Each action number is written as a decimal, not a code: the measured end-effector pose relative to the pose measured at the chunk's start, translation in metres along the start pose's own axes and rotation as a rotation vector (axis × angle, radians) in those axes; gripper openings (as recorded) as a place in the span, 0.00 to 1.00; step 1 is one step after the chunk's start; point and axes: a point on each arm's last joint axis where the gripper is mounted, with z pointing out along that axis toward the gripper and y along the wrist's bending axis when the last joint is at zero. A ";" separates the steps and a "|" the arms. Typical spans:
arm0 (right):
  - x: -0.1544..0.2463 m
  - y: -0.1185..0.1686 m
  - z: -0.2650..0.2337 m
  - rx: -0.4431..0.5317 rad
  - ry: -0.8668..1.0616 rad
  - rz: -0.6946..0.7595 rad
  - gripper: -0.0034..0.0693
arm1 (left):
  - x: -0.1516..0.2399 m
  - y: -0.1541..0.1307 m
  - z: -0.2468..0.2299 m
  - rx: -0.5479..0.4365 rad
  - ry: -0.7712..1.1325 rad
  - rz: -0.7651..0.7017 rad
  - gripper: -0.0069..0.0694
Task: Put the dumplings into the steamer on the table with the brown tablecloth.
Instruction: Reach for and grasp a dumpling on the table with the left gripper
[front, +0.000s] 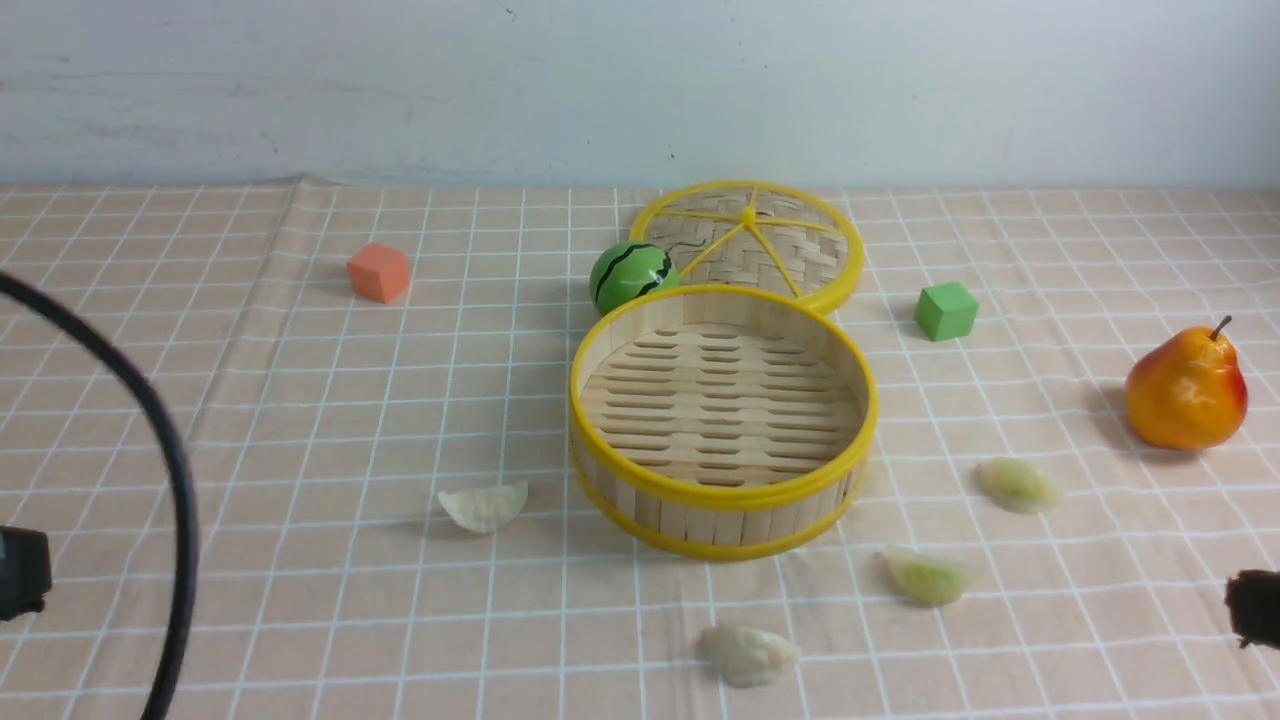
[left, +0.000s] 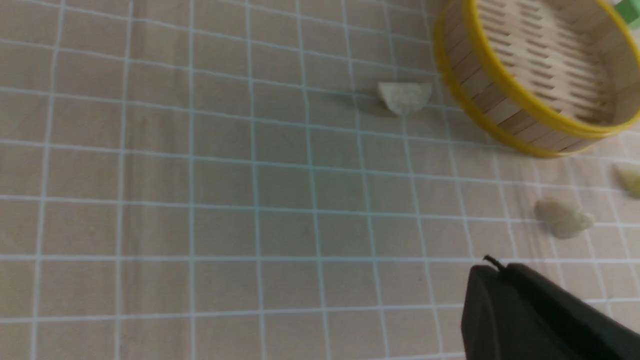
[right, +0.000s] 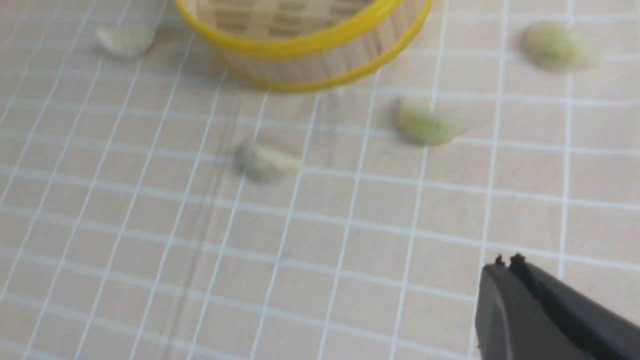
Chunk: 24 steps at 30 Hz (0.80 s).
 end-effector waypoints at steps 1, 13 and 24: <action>-0.001 0.002 0.001 -0.009 0.015 -0.012 0.02 | -0.001 0.000 0.001 -0.005 0.010 0.009 0.07; -0.008 0.060 0.024 -0.201 0.418 -0.382 0.03 | -0.064 -0.051 0.092 -0.090 0.443 0.340 0.08; -0.009 0.060 0.024 -0.189 0.415 -0.396 0.04 | -0.082 -0.070 0.195 0.053 0.607 0.650 0.58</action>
